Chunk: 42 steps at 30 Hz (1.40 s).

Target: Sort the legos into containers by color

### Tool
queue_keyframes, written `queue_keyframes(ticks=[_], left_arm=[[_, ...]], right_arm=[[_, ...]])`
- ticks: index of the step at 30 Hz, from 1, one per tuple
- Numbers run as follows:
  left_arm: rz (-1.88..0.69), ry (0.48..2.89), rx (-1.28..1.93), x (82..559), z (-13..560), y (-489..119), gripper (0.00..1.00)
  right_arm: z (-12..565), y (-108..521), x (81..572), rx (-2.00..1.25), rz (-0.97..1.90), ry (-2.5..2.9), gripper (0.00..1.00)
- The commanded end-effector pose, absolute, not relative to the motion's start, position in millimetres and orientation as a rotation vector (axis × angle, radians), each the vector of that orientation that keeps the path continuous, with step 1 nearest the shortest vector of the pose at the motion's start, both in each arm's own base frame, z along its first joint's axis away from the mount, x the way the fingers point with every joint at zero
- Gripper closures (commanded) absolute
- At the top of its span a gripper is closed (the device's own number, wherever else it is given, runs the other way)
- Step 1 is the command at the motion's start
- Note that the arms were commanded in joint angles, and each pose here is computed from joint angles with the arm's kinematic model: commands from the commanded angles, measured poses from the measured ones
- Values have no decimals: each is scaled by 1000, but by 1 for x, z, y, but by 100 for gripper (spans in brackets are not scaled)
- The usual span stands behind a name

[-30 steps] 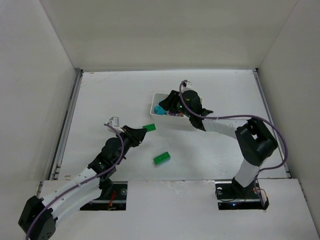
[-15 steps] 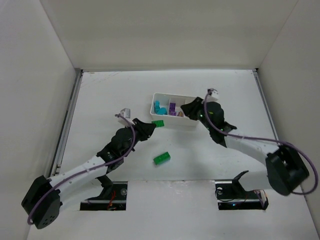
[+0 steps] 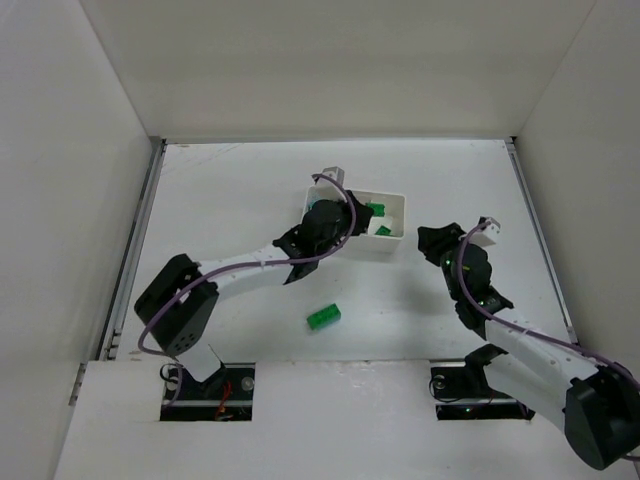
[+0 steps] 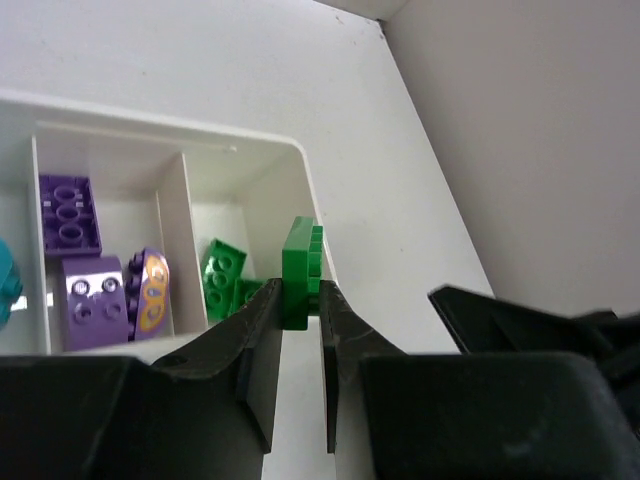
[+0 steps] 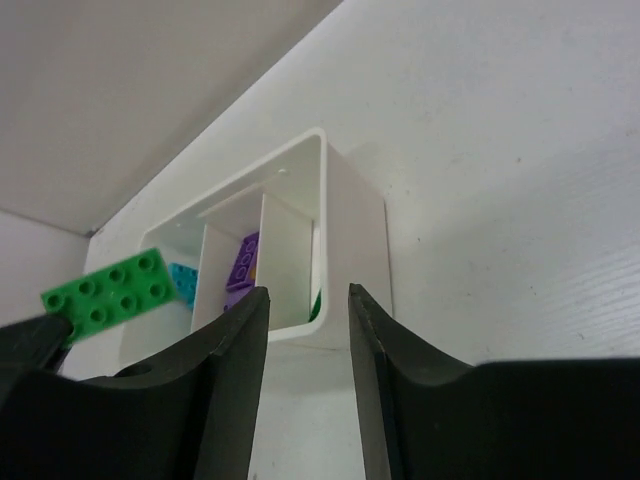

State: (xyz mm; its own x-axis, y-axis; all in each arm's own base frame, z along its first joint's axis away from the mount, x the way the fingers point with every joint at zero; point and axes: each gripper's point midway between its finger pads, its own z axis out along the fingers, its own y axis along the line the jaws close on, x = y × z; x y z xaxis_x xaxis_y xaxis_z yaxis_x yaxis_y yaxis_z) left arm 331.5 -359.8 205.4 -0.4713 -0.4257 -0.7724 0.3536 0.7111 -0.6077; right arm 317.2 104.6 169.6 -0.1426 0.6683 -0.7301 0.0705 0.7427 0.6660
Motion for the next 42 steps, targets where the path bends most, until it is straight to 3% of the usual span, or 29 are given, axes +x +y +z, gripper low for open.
queue_keyframes(ticks=[1, 6, 9, 12, 16, 19, 20, 21, 28, 32, 34, 37, 42], left_arm=[[-898, 1799, -18, 357, 224, -379, 90], [-865, 1853, 8, 376, 204, -405, 90], [-851, 1869, 10, 383, 196, -412, 85], [-852, 1863, 15, 383, 200, -416, 68], [-853, 1835, 12, 383, 214, -412, 46], [-859, 1815, 19, 380, 225, -407, 35], [-853, 1809, 23, 379, 228, -405, 27], [-854, 1804, 27, 376, 232, -403, 0], [-784, 1747, 42, 344, 267, -355, 0], [-632, 1793, 12, 320, 251, -297, 0], [-518, 1837, -16, 307, 234, -263, 0], [-401, 1884, -58, 289, 206, -218, 0], [-426, 1834, -197, 278, 191, -169, 0]], right_arm=[[183, 103, 322, 630, 600, 1594, 56], [188, 102, 320, 630, 613, 1574, 53], [190, 101, 318, 628, 621, 1566, 45], [193, 101, 318, 625, 620, 1557, 37], [192, 105, 319, 613, 614, 1567, 35], [190, 110, 320, 597, 613, 1583, 35], [191, 113, 320, 588, 615, 1585, 35], [193, 115, 319, 577, 616, 1582, 36], [216, 151, 306, 417, 651, 1577, 60], [214, 190, 290, 278, 690, 1638, 63], [207, 212, 278, 194, 720, 1686, 60], [188, 252, 251, -8, 755, 1805, 49], [158, 301, 200, -273, 803, 1995, 24]])
